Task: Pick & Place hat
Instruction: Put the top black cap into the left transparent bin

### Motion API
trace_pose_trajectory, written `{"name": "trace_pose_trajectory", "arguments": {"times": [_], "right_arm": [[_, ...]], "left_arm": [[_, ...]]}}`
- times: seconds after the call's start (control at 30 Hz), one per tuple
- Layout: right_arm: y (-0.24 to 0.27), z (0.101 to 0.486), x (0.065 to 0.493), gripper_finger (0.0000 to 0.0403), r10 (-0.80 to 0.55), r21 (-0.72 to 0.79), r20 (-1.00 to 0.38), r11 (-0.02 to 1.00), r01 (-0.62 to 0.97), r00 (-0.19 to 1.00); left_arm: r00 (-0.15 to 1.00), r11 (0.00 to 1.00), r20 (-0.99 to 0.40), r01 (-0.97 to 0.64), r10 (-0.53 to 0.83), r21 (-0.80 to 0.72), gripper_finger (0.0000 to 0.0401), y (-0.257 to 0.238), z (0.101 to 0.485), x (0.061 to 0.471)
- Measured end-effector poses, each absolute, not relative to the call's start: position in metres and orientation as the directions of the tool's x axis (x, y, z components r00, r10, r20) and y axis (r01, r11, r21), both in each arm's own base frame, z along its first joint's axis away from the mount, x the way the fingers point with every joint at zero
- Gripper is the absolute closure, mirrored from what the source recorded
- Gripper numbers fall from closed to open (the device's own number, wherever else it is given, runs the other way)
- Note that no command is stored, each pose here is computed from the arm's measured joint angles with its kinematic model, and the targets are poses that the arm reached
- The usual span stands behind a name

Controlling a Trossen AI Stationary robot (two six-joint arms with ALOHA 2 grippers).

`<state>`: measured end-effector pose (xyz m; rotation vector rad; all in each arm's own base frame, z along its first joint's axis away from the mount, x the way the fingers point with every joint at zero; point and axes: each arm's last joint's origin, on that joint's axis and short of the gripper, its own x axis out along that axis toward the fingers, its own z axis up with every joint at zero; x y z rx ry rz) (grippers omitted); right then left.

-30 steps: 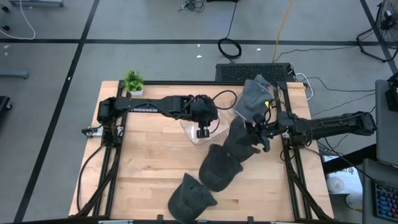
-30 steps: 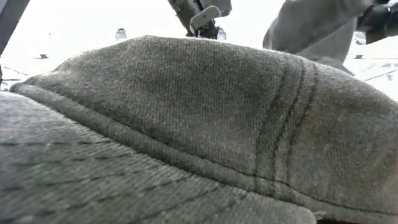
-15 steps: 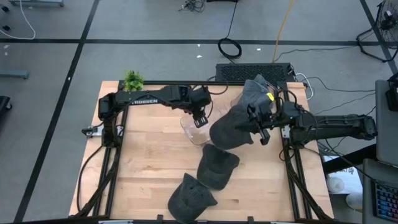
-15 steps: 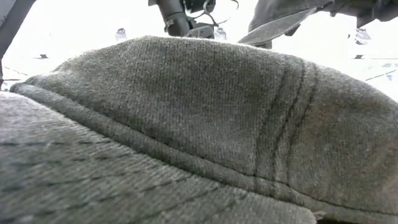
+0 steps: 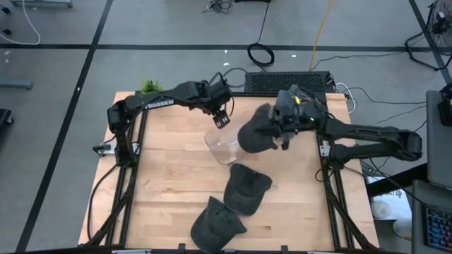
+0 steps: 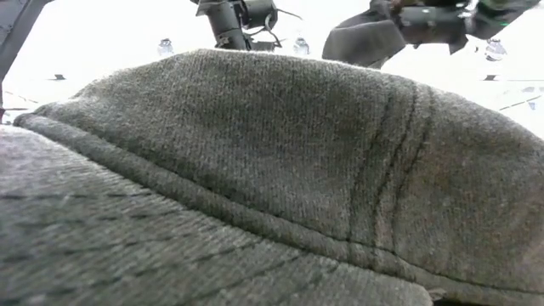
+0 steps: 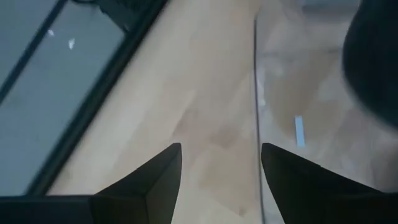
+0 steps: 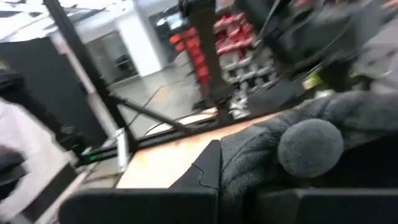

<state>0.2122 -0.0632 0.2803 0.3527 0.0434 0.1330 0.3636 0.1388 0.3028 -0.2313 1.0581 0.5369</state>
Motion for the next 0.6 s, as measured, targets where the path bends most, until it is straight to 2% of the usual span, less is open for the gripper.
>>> {"name": "trace_pose_trajectory", "arguments": {"times": [0.23, 0.4, 0.6], "right_arm": [[-0.093, 0.302, 0.257, 0.0403, 0.435, 0.404, -0.054, 0.833, -0.378, 0.899], [-0.110, 0.290, 0.271, 0.0403, 0.424, 0.412, -0.094, 0.840, -0.353, 0.901], [-0.120, 0.247, 0.295, 0.0403, 0.336, 0.410, -0.209, 0.883, -0.230, 0.918]], "left_arm": [[0.529, 0.896, -0.780, -0.435, 0.333, 0.087, 0.0169, 0.142, 0.331, 0.359], [0.642, 0.935, -0.706, -0.346, 0.299, 0.081, 0.0169, 0.133, 0.355, 0.354], [0.680, 0.937, -0.672, -0.343, 0.294, 0.063, 0.0169, 0.130, 0.365, 0.350]]}}
